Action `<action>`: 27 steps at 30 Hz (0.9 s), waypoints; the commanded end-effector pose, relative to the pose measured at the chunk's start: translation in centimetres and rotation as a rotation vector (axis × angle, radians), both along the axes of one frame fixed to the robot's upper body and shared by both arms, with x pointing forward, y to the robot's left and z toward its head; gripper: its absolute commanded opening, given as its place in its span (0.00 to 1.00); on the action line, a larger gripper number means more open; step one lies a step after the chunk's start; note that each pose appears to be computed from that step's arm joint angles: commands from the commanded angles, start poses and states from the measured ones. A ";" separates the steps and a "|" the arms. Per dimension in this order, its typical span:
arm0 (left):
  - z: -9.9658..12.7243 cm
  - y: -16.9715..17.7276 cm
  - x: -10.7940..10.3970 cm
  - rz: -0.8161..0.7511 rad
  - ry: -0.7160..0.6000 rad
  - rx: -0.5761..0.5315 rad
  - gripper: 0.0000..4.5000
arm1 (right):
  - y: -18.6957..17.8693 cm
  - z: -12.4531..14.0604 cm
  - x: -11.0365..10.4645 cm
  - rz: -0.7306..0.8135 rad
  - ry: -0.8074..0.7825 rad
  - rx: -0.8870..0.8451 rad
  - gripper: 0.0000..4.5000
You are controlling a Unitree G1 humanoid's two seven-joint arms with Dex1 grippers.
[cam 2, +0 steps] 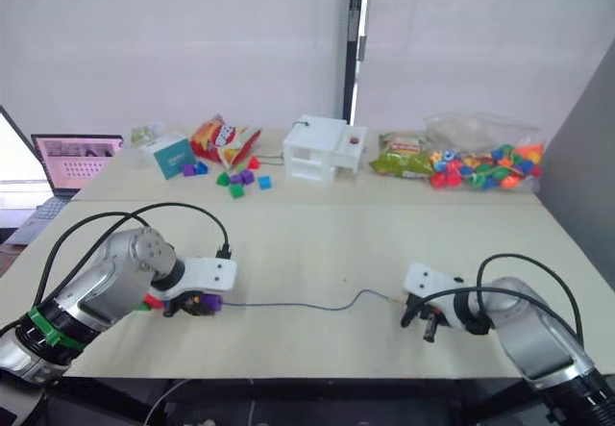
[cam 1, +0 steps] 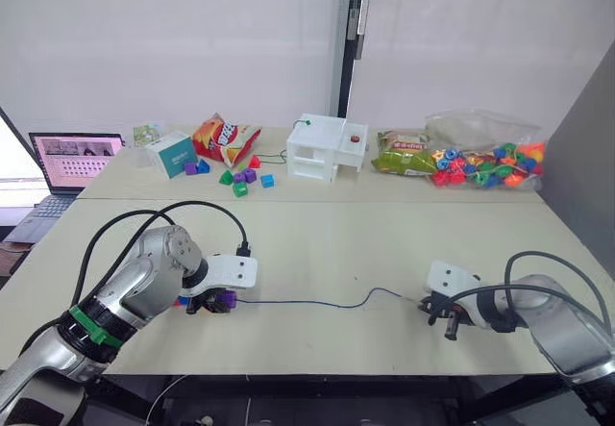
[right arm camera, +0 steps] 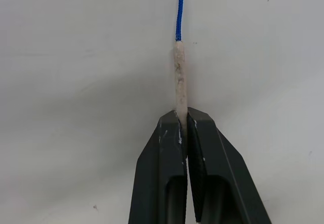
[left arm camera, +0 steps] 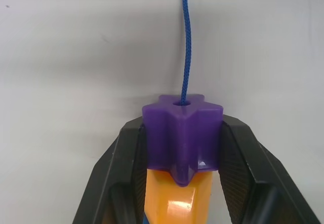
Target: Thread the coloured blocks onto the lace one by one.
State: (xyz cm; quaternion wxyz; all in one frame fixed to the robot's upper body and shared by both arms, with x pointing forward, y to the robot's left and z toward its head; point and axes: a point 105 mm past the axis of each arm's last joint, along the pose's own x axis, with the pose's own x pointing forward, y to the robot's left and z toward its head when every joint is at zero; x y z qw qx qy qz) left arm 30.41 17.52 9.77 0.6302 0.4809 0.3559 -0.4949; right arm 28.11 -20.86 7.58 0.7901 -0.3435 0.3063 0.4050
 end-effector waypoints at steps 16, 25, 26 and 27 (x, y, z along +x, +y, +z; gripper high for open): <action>7.2 6.3 -3.5 0.263 -0.244 -0.708 1.00 | -4.5 6.7 -4.3 -0.287 -0.219 0.455 0.99; 2.1 15.1 -9.1 0.603 -0.323 -0.879 1.00 | -10.8 5.0 -5.9 -0.528 -0.330 0.543 0.99; 1.6 15.9 -9.5 0.620 -0.340 -0.870 1.00 | -11.4 4.6 -6.1 -0.551 -0.334 0.550 0.99; 1.2 16.5 -9.9 0.633 -0.350 -0.853 1.00 | -12.1 4.0 -6.5 -0.568 -0.328 0.543 0.99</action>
